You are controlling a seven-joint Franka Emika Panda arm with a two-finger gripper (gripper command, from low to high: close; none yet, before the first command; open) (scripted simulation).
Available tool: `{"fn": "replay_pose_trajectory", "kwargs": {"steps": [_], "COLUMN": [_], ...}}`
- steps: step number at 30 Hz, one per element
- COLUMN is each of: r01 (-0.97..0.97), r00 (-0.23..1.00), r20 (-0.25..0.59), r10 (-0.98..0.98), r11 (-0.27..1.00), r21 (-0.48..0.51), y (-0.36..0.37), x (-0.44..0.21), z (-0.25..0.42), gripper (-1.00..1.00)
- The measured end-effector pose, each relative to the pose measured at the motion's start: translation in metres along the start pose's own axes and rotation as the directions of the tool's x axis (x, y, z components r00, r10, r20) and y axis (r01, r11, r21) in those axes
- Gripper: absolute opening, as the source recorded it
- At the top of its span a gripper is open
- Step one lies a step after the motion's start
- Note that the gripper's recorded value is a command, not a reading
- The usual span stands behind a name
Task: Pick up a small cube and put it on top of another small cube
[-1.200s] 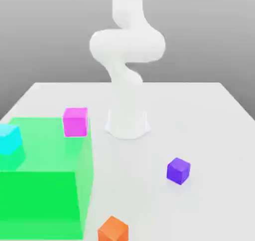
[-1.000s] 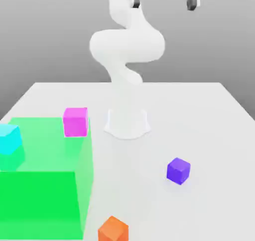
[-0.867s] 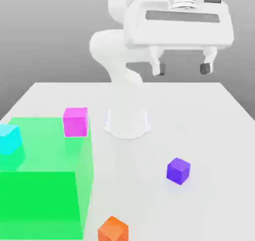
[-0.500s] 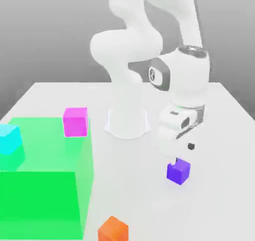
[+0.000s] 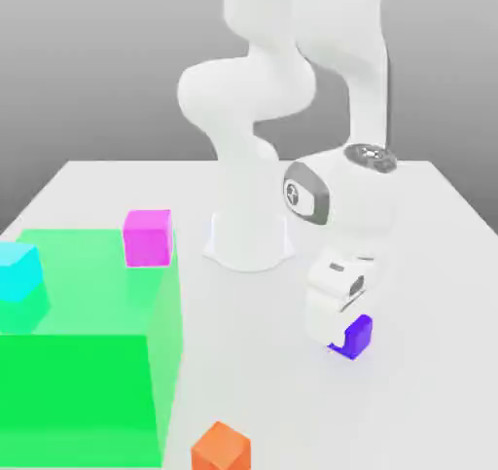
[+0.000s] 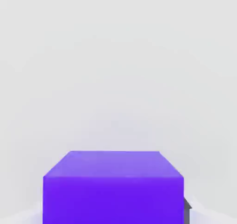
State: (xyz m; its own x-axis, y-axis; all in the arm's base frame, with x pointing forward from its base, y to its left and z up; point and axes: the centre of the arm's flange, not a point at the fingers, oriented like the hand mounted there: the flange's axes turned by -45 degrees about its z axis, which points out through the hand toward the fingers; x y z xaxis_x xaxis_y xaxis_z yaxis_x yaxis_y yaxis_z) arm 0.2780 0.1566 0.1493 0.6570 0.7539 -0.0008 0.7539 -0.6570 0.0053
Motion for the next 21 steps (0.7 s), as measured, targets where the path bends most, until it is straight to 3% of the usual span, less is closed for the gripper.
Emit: {"fn": "replay_pose_trajectory", "kwargs": {"steps": [7, 14, 21], "r01": [-0.002, 0.0, 0.038], "r00": [1.0, 1.0, 0.999], "r20": [-0.002, -0.013, -0.005], "r10": [0.002, 0.0, -0.038], "r11": [1.0, 1.0, 0.999], "r21": [0.009, 0.029, 0.012], "y": [0.015, 0.134, 0.266], "x": [0.004, 0.026, 0.008], "z": [-0.046, -0.067, -0.091], "gripper": [-1.0, -1.0, -1.0]}}
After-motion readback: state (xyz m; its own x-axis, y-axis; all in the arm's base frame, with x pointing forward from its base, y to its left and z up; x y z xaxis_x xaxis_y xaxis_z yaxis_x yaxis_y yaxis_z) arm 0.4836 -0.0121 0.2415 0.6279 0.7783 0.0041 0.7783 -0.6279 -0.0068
